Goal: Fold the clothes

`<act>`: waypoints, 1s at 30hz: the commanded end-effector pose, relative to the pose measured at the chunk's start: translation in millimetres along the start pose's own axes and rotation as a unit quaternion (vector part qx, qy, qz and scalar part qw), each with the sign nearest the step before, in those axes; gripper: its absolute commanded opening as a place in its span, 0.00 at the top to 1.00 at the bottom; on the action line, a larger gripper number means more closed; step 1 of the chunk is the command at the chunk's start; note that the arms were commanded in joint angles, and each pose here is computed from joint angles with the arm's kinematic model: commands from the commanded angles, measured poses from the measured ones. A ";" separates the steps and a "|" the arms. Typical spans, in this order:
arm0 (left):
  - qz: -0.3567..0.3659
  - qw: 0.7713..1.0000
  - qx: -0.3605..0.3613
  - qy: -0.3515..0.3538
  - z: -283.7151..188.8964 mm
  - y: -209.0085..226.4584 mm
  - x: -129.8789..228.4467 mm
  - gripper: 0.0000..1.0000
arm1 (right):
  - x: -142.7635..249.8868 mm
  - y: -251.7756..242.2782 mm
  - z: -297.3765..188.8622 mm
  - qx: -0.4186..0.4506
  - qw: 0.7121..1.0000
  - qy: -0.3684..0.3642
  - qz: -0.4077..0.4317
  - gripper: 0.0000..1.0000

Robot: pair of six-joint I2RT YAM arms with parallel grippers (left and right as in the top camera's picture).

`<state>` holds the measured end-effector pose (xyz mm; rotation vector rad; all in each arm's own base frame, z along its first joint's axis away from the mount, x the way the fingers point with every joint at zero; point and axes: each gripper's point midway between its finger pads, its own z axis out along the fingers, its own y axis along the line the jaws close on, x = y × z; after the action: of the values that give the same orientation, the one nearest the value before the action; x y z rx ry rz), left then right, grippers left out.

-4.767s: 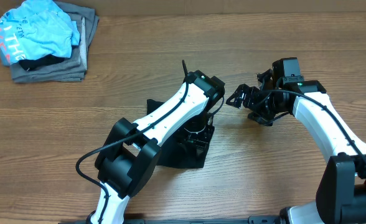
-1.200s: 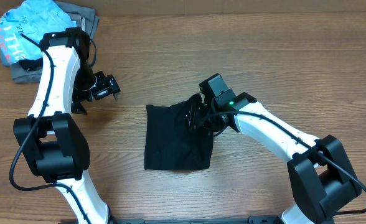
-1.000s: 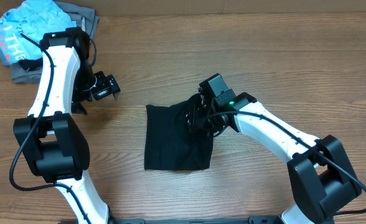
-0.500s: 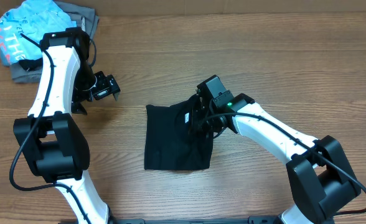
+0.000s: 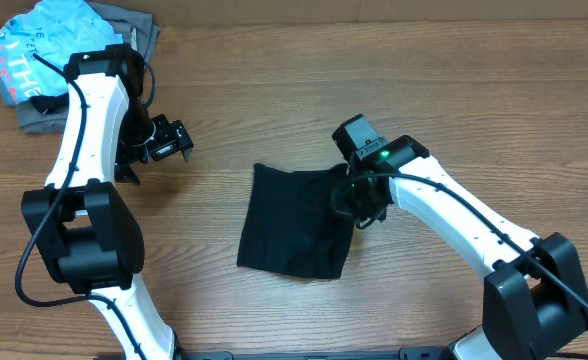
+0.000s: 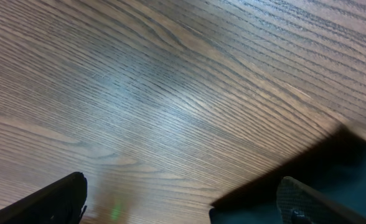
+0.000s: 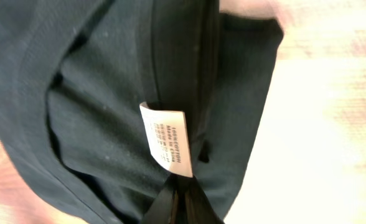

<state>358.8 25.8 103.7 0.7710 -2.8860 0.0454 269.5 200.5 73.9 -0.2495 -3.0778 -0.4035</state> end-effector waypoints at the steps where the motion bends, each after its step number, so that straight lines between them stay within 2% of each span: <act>1: 0.003 1.000 -0.002 -0.008 -5.6 0.3 3.6 0.00 | 1.1 -6.8 -10.8 0.018 1.000 -0.007 0.018 0.96; 15: 0.003 1.000 -0.002 -0.009 -5.5 0.0 2.9 0.00 | 59.9 -72.2 26.5 0.116 0.987 0.081 0.083 0.96; 16: 0.003 1.000 -0.002 -0.009 -5.6 0.0 2.9 0.00 | 64.8 -76.9 28.6 0.122 0.985 0.088 0.084 0.85; 18: 0.003 1.000 -0.002 -0.009 -5.5 0.0 2.9 0.00 | 72.8 -82.6 31.0 0.129 0.983 0.101 0.088 0.77; 20: 0.003 1.000 -0.002 -0.009 -5.6 0.0 3.0 0.00 | 77.2 -86.1 29.7 0.137 0.980 0.109 0.090 0.63; 28: 0.003 1.000 -0.002 -0.008 -5.5 0.0 3.5 0.00 | 66.7 -81.8 1.1 0.138 0.980 0.099 0.102 0.62; 30: 0.003 1.000 -0.003 -0.007 -5.6 0.5 4.2 0.00 | 60.3 -81.1 -17.5 0.144 0.981 0.084 0.104 0.59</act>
<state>358.5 25.7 103.4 0.7707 -2.8849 0.0451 170.9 127.3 44.0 -0.4550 -2.7423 0.0804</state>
